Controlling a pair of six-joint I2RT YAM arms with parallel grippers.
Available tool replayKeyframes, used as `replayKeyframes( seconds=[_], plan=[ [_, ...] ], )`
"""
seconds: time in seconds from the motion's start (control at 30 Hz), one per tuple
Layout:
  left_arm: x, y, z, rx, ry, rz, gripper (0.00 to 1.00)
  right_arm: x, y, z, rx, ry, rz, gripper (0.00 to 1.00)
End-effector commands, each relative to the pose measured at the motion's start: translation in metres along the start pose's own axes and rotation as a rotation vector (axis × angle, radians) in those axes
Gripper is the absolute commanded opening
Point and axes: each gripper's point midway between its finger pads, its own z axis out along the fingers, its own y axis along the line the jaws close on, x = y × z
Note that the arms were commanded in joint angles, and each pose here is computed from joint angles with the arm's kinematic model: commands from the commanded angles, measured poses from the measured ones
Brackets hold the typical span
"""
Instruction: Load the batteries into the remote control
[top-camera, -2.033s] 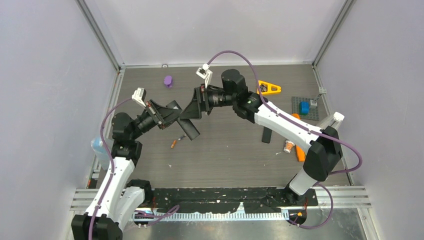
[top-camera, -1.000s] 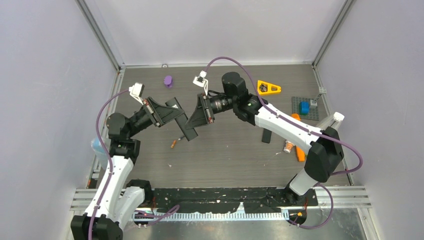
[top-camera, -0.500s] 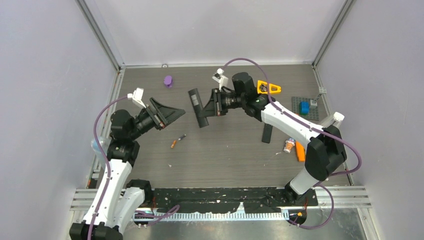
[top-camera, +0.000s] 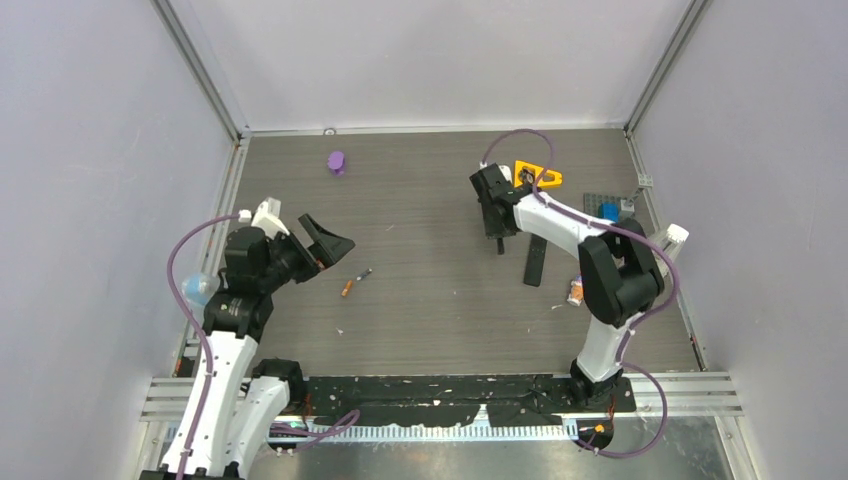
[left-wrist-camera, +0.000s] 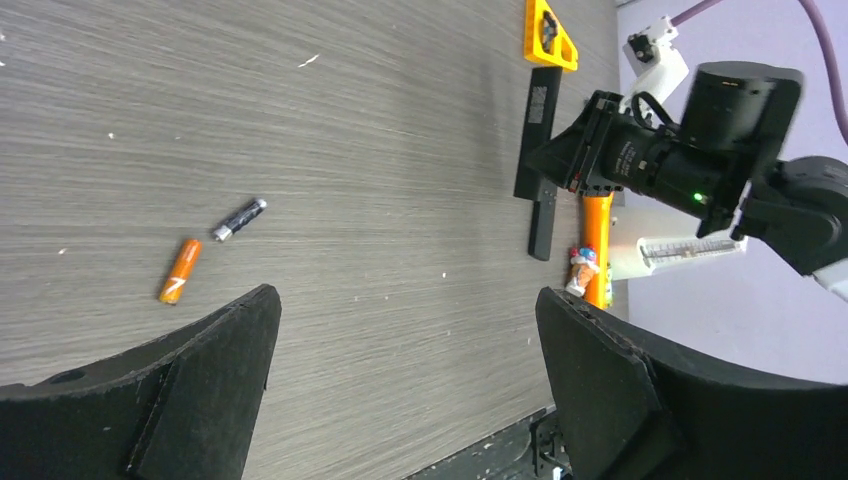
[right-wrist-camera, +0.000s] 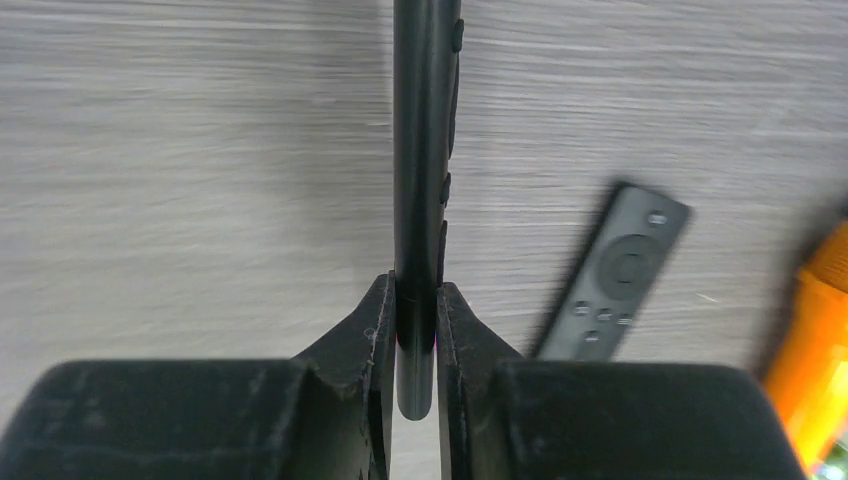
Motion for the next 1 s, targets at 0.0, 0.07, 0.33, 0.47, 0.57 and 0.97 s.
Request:
replayKeyframes(
  seconds=[0.0, 0.07, 0.33, 0.47, 0.57, 0.97],
  plan=[
    [-0.012, -0.002, -0.01, -0.023, -0.047, 0.062, 1.0, -0.011, -0.061, 0.012, 0.338, -0.024, -0.071, 0.05],
    [-0.015, -0.007, -0.012, 0.003, -0.071, 0.073, 0.99, -0.012, -0.065, 0.021, 0.38, -0.019, -0.077, 0.05],
    [-0.024, -0.014, -0.013, 0.034, -0.115, 0.091, 1.0, -0.003, -0.059, 0.047, 0.395, 0.045, -0.094, 0.17],
    [-0.024, -0.013, -0.009, 0.026, -0.103, 0.086, 1.0, -0.004, -0.045, 0.043, 0.305, 0.039, -0.06, 0.42],
    [-0.024, -0.013, -0.008, 0.025, -0.098, 0.086, 1.0, -0.014, -0.036, 0.029, 0.229, 0.01, -0.026, 0.52],
    [-0.026, -0.012, -0.006, 0.021, -0.1, 0.096, 1.0, -0.016, -0.083, -0.014, 0.148, -0.07, 0.285, 0.61]
  ],
)
